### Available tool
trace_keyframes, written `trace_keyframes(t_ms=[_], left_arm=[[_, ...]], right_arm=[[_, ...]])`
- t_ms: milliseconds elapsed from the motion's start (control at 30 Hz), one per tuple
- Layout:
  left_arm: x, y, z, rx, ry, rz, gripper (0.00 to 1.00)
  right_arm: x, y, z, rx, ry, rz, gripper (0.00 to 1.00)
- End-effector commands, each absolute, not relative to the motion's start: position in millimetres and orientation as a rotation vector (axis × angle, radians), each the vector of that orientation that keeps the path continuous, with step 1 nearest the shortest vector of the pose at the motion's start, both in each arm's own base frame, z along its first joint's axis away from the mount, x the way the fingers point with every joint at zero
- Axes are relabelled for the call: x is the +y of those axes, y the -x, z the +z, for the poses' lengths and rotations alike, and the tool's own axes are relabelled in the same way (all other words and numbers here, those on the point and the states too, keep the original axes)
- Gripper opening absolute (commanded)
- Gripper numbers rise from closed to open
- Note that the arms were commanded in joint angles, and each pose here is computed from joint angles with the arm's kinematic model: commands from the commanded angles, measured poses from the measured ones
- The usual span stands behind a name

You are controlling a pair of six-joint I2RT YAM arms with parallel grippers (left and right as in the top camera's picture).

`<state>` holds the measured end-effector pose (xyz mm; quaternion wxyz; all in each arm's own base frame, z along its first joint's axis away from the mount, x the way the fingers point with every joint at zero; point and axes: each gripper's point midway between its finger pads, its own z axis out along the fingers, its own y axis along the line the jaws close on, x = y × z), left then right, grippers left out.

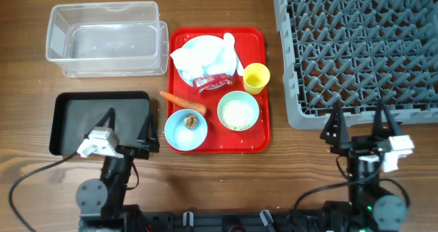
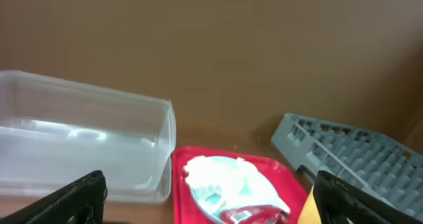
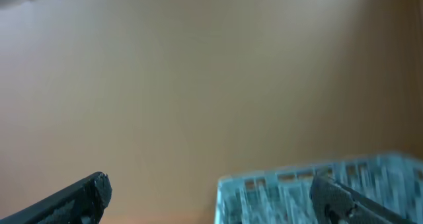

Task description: Sort waste into correct bins and load items into the dishwasher rack

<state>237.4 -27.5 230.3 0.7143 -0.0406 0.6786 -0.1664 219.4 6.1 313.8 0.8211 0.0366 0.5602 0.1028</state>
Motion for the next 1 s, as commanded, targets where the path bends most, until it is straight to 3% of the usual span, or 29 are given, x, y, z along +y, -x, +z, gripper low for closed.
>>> trace_keyframes(t_ms=[0,300,533,800,967], left_arm=[[-31,-235,278,1.501,0.004,-0.313,1.00],[-32,-283,326,1.748,0.008,-0.308,1.00],[-32,-332,339,2.065,0.064,-0.324,1.00],[-48,-368,302,2.446,0.021,-0.333,1.00],[-58,-383,266,2.552,0.013,-0.360,1.00]], right_arm=[[20,-217,360,1.198,0.027,0.217,1.00],[49,-273,407,1.485,0.176,0.334,1.00],[63,-325,402,1.805,0.228,0.457,1.00],[70,-370,375,2.065,0.221,0.576,1.00],[76,-389,361,2.121,0.009,0.761,1.00]])
